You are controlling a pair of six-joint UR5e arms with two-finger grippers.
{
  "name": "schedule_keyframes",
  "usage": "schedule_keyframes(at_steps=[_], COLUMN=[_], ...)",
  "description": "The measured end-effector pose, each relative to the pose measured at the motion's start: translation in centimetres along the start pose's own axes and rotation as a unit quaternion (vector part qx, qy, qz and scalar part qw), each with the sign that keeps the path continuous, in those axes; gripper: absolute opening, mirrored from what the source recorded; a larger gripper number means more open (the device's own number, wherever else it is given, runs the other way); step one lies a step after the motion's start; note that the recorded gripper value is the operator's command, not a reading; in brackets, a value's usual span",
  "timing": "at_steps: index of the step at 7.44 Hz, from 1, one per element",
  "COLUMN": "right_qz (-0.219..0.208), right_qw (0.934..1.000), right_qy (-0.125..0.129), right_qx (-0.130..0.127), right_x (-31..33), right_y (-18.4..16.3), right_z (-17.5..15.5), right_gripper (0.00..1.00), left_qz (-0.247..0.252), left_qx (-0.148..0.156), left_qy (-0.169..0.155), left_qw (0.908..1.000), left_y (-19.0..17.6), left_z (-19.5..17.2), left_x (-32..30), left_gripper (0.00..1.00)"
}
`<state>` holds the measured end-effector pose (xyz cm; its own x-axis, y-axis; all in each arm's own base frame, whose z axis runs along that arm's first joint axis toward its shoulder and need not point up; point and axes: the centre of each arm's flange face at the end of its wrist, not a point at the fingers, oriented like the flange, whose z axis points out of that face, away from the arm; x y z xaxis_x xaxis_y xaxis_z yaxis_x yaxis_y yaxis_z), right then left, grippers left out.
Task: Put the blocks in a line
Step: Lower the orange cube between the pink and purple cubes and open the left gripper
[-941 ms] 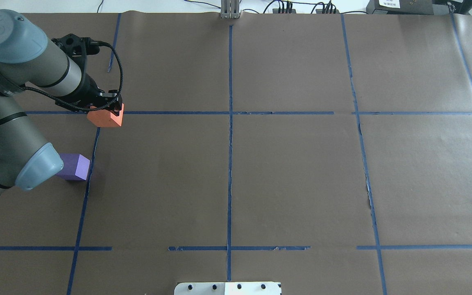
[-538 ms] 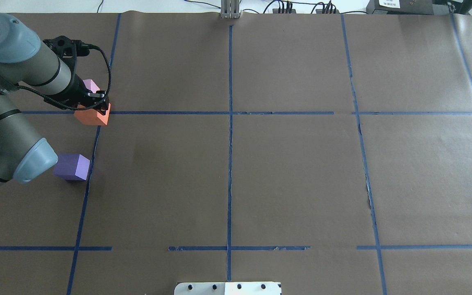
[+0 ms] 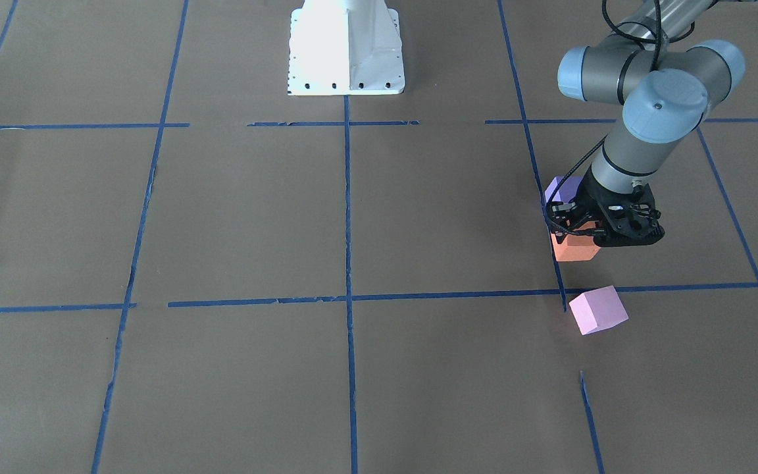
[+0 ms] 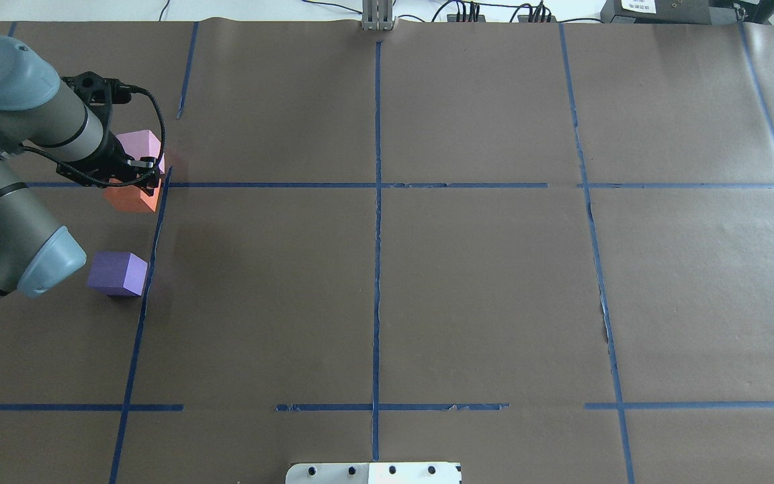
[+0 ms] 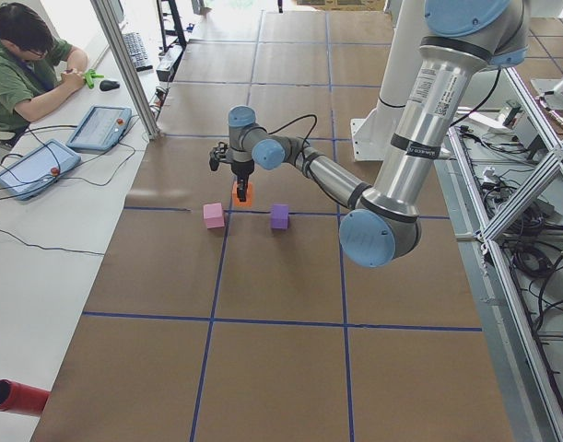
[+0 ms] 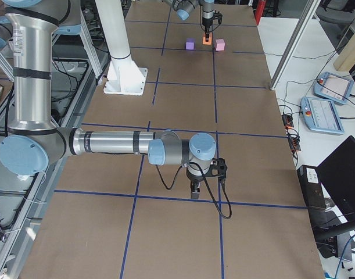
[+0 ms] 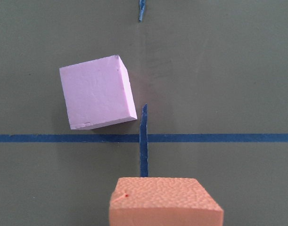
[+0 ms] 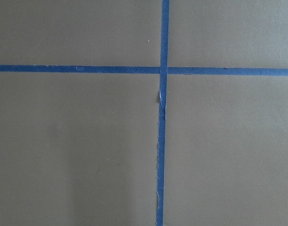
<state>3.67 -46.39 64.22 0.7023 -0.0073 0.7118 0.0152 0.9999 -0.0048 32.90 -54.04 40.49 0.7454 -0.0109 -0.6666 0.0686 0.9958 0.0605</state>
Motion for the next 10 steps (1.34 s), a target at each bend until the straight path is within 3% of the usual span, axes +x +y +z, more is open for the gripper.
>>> schedule_keyframes(at_steps=[3, 10], right_qz=[0.0, 0.0], right_qw=[1.0, 1.0], right_qy=[0.0, 0.0], right_qx=[0.0, 0.0], right_x=[0.0, 0.0], right_y=[0.0, 0.0], right_z=[0.0, 0.0], right_gripper=[1.0, 1.0], left_qz=[-0.009, -0.006], left_qx=[-0.004, -0.06], left_qy=[-0.004, 0.013], left_qw=[0.9999, 0.9981], left_y=[-0.9, -0.5], left_z=[2.2, 4.7], left_x=[-1.7, -3.8], left_gripper=[0.0, 0.0])
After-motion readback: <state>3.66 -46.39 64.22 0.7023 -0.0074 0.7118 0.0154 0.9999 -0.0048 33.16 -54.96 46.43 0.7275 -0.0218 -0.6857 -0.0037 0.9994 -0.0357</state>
